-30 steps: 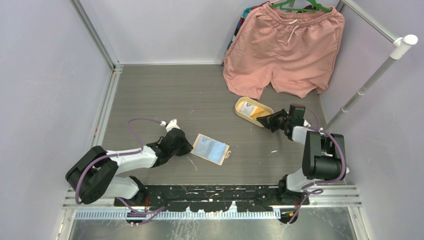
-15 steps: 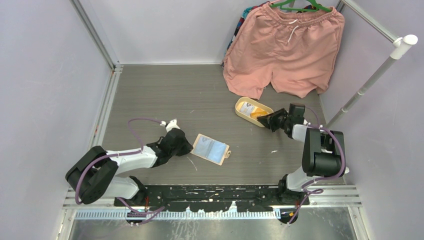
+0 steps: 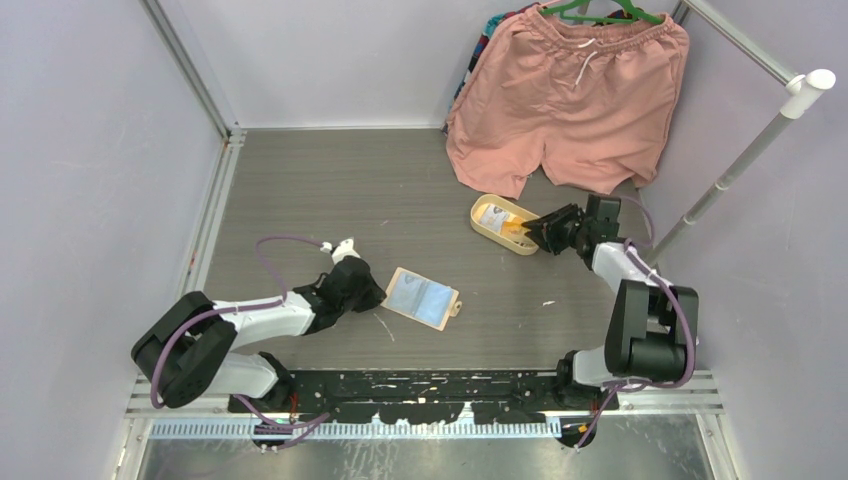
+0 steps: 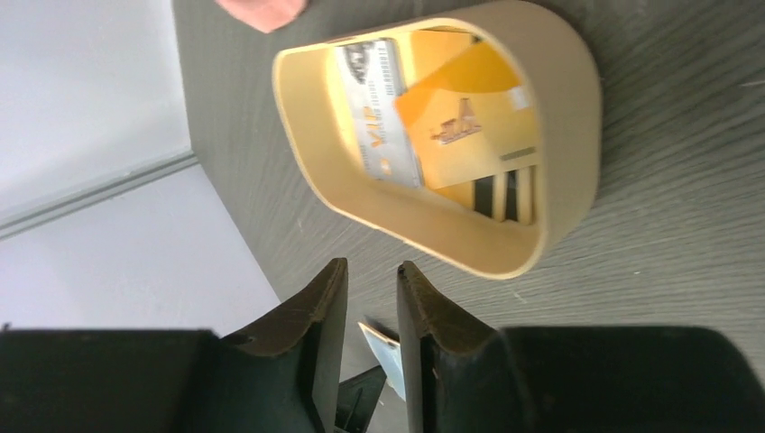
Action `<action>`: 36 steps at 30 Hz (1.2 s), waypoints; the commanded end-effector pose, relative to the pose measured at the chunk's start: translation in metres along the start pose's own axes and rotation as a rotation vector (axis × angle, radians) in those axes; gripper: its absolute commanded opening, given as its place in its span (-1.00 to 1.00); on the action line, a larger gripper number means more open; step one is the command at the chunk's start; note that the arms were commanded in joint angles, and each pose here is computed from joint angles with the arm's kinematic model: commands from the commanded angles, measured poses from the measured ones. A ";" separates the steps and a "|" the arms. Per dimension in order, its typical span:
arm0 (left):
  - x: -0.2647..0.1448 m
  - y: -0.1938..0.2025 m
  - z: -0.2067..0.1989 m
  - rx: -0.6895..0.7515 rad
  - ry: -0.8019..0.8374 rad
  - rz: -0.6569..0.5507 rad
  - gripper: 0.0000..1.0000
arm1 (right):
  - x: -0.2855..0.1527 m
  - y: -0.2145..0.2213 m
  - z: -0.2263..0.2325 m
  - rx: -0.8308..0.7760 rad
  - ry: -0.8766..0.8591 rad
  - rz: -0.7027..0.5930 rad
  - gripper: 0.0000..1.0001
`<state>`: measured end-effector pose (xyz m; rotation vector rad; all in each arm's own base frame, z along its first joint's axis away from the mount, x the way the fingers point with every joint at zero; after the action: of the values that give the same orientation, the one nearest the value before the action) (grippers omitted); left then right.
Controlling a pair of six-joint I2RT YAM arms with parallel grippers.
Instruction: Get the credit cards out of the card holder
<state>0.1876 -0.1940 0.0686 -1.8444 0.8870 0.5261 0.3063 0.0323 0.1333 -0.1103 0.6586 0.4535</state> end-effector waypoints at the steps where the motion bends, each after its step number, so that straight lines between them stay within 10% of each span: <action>1: 0.003 0.009 0.011 0.029 -0.061 0.038 -1.00 | -0.029 -0.005 0.039 -0.123 -0.084 -0.076 -0.30; 14: 0.003 0.002 0.001 0.038 -0.038 0.040 -1.00 | -0.085 0.081 0.112 -0.715 -0.200 -0.098 0.33; 23: -0.007 -0.005 -0.002 0.036 -0.037 0.022 -1.00 | -0.032 0.172 0.070 -0.786 -0.129 0.128 0.35; 36: -0.023 -0.004 0.007 0.022 -0.069 0.015 -1.00 | 0.023 0.268 0.051 -1.252 0.080 0.048 0.42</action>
<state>0.1777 -0.1840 0.0802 -1.7978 0.8954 0.5822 0.2126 0.2748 0.1545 -1.1882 0.4338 0.9857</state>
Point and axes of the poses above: each gripper's point midway between its finger pads, its own x axis out along the fingers, its own z axis along the line the jaws close on, y = z × x, the point moved 7 cm from there along -x, back along the fingers, and after that the axes turned 8 degrees about x, right-handed, at the moved point
